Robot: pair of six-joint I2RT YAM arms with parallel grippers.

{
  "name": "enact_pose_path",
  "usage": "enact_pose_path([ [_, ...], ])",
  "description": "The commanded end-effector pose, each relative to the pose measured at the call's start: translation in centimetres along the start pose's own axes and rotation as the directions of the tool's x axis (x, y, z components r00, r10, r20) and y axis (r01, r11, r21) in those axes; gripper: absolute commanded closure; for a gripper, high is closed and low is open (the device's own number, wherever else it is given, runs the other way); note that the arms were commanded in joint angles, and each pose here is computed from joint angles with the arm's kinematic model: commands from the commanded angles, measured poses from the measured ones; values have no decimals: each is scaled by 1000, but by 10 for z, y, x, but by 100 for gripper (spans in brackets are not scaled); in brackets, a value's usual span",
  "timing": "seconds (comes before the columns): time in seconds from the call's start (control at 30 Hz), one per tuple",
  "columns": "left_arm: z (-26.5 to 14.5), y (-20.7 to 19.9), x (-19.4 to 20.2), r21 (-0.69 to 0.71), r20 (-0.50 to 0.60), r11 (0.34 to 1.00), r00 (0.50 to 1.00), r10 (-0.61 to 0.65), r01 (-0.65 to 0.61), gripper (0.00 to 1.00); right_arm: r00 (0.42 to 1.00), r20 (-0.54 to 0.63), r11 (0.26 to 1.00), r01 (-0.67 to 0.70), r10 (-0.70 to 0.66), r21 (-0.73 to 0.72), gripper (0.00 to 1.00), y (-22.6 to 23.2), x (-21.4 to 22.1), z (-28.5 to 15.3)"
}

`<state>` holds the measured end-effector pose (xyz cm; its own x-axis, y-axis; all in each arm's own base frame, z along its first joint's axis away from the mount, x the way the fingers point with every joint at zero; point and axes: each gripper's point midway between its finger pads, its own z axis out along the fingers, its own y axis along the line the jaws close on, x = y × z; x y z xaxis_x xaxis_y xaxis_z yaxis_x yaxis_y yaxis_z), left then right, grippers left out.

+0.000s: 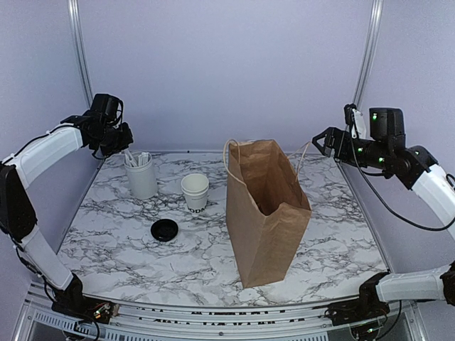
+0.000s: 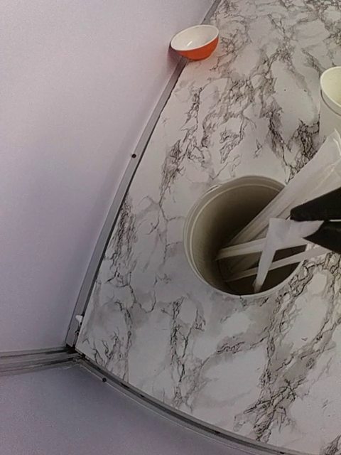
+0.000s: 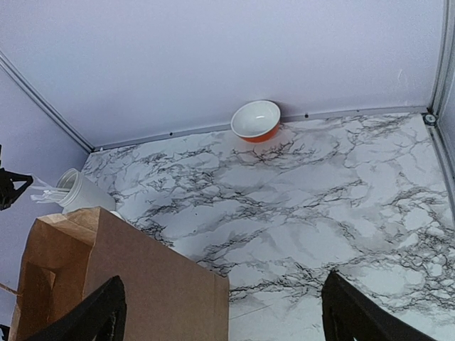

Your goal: Pack the takeout coffee

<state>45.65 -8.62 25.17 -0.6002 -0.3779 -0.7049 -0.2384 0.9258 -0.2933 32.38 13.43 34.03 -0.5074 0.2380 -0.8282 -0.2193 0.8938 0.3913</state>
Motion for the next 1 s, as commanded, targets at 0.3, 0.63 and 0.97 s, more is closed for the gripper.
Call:
enact_pose_path([
  [0.3,-2,-5,-5,20,-9,1000,1000,19,-18,92,1000,14,1000,-11,10,8,8,-2,-5,-2],
  [0.63,-4,-4,-3,25,-15,999,1000,21,-20,85,1000,10,1000,-10,10,0,8,-1,-5,1],
  [0.97,-5,1,-1,6,-12,1000,1000,18,-18,86,1000,3,1000,-8,8,2,8,-2,-2,2],
])
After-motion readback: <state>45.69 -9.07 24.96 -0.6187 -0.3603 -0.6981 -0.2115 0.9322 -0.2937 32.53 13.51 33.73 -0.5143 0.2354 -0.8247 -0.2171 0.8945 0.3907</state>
